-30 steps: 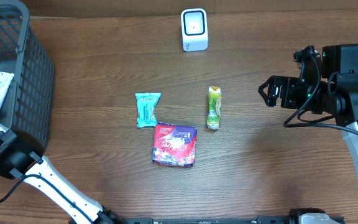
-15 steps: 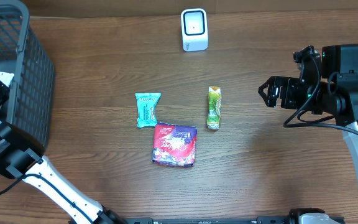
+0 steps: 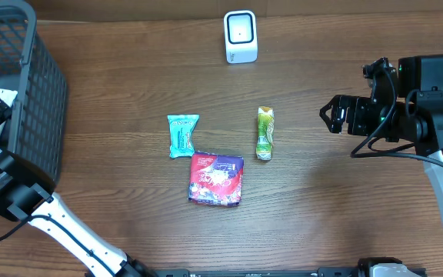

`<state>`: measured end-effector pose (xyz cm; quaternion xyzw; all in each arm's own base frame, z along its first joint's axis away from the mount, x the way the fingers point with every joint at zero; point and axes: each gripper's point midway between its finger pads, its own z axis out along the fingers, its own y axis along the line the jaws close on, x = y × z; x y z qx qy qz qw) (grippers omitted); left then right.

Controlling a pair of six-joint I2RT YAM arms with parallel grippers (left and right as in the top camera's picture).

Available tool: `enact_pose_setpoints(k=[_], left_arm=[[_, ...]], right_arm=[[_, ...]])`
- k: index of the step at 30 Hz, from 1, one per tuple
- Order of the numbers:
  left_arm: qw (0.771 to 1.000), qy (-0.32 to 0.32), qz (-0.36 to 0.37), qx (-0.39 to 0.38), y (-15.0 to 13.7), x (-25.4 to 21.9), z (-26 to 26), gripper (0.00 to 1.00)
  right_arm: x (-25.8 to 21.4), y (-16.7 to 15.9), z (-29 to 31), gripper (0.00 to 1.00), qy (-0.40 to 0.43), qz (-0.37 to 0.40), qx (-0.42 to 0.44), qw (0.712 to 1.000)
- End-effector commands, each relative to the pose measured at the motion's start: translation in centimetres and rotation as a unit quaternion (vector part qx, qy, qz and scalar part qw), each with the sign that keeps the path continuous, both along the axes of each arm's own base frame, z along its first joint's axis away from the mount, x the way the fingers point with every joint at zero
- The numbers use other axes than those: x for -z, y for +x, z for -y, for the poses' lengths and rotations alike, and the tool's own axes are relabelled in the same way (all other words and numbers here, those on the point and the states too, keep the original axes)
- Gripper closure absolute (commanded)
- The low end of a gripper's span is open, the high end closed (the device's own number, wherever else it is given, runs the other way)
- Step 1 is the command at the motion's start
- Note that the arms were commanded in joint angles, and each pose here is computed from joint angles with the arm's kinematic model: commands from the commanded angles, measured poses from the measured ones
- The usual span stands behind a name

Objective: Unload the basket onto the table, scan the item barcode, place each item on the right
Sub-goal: 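Reach into the basket and grasp the white conditioner tube, left gripper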

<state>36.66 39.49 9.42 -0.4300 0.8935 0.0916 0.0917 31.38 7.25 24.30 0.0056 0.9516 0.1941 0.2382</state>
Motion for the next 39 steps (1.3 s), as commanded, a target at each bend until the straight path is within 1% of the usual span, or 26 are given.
enact_pose_setpoints(k=[1, 3, 7, 8, 10, 14, 18, 26, 31, 35, 39], left_arm=[[0.998, 0.047, -0.044, -0.028, -1.4, 0.0, -1.5, 0.00], [0.998, 0.053, -0.036, -0.023, -0.9, -0.1, -1.7, 0.00], [0.997, 0.033, 0.003, 0.075, 1.9, 0.0, -0.7, 0.00], [0.995, 0.027, 0.013, 0.093, 2.4, 0.0, -0.4, 0.00], [0.994, 0.025, 0.024, 0.107, 2.9, 0.0, -0.3, 0.00], [0.993, 0.036, 0.031, 0.107, 3.4, -0.2, -0.7, 0.00], [0.990, 0.043, 0.028, 0.129, 3.6, 0.2, -1.0, 0.00], [0.983, 0.050, 0.013, 0.179, 4.0, 2.4, -1.2, 0.00], [0.981, 0.057, 0.016, 0.186, 4.4, 3.0, -1.5, 0.00], [0.976, 0.057, 0.006, 0.210, 4.3, 4.1, -1.4, 0.00], [0.975, 0.053, 0.002, 0.214, 4.2, 5.3, -1.3, 0.01]], right_arm=[[-0.8, 0.3, -0.1, 0.00, 0.000, 0.012, -0.002, 1.000], [-0.7, 0.3, -0.1, 0.00, 0.000, 0.011, -0.002, 1.000], [-0.5, 0.2, -0.1, 0.00, 0.000, 0.006, -0.002, 1.000], [-0.4, 0.2, -0.1, 0.00, 0.000, 0.005, -0.002, 1.000], [-0.3, 0.2, -0.1, 0.00, 0.000, 0.004, -0.002, 1.000], [-0.2, 0.2, -0.1, 0.00, 0.000, 0.002, -0.002, 1.000], [0.1, 0.1, -0.1, 0.00, 0.000, -0.005, -0.002, 1.000], [0.4, 0.2, -0.1, 0.00, 0.000, -0.013, -0.002, 1.000], [0.5, 0.2, -0.1, 0.00, 0.000, -0.014, 0.000, 1.000], [0.5, 0.1, -0.1, 0.00, 0.000, -0.015, 0.000, 1.000], [0.5, 0.1, -0.1, 0.00, 0.000, -0.015, 0.000, 1.000]])
